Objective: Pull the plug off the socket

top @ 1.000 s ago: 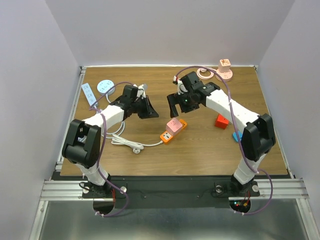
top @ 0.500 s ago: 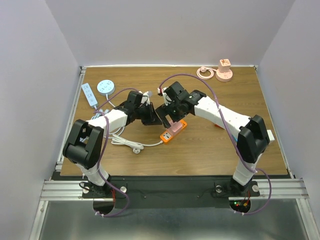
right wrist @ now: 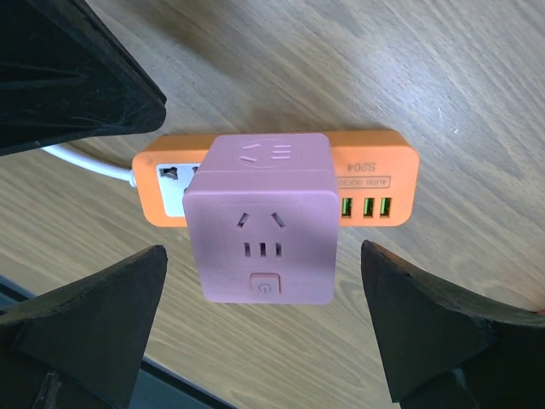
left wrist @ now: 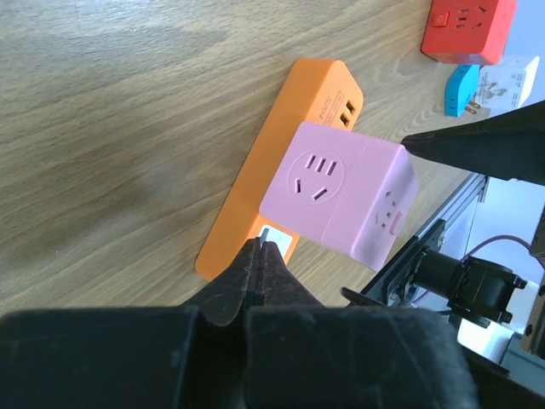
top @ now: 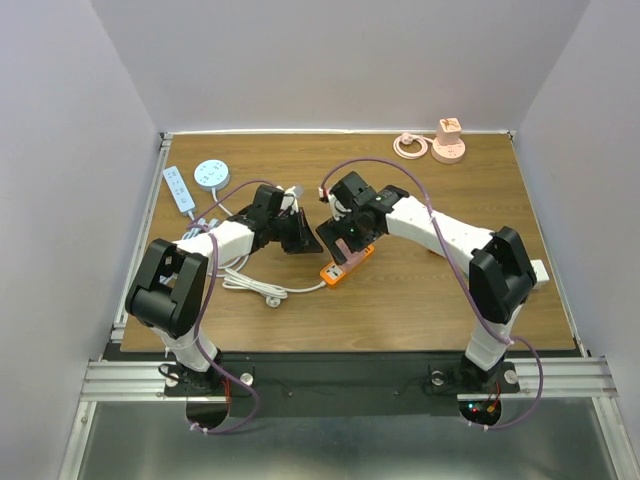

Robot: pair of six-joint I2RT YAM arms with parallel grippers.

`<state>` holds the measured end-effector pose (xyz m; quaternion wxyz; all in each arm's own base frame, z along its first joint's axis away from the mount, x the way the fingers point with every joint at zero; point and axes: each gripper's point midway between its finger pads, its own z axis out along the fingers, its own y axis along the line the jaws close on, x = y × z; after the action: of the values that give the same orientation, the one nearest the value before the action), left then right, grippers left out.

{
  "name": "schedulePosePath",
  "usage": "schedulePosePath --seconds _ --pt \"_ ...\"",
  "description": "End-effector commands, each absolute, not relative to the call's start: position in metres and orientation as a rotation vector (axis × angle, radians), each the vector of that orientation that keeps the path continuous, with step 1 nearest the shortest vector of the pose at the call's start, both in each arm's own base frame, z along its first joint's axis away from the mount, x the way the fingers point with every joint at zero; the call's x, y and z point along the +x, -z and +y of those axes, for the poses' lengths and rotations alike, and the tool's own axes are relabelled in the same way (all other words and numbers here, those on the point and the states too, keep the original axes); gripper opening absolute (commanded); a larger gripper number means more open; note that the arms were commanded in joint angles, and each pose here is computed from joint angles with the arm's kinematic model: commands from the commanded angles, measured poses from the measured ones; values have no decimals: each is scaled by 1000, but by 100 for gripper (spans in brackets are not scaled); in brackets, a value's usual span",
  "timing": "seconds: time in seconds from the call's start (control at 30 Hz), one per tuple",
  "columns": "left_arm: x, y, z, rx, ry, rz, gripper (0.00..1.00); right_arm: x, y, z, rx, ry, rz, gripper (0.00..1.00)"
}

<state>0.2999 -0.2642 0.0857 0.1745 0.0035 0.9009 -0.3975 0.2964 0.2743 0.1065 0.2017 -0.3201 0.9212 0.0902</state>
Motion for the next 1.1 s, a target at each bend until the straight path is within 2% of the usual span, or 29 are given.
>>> schedulePosePath --seconds 0.0,0.13,0.23,0.27,0.37,0.4,0.5,0.57,0.67,0.93,1.07 --pt "298 -104 -271 63 1181 2489 0 291 -92 283 -930 -310 2601 100" --pt "289 -102 -278 102 1212 2505 0 298 -76 284 -903 -269 2639 98" --pt "278 -94 -284 135 1235 2532 0 304 -74 289 -887 -262 2639 90" --pt "275 -94 -288 157 1250 2531 0 304 -74 290 -889 -270 2640 81" --pt "265 -86 -291 176 1277 2556 0 304 -74 295 -895 -293 2638 64" --pt "263 -85 -293 183 1287 2554 0 305 -76 295 -884 -294 2637 45" --pt "257 -74 -292 179 1298 2577 0 305 -82 296 -869 -307 2630 17" --pt "255 -68 -291 180 1294 2589 0 303 -84 298 -874 -326 2626 10" --pt "253 -50 -290 179 1279 2616 0 302 -87 300 -870 -347 2626 4" --pt "260 0 -287 125 1197 2711 0 299 -97 307 -842 -412 2623 0" --pt "257 24 -278 85 1118 2774 0 310 -134 313 -754 -435 2552 0"
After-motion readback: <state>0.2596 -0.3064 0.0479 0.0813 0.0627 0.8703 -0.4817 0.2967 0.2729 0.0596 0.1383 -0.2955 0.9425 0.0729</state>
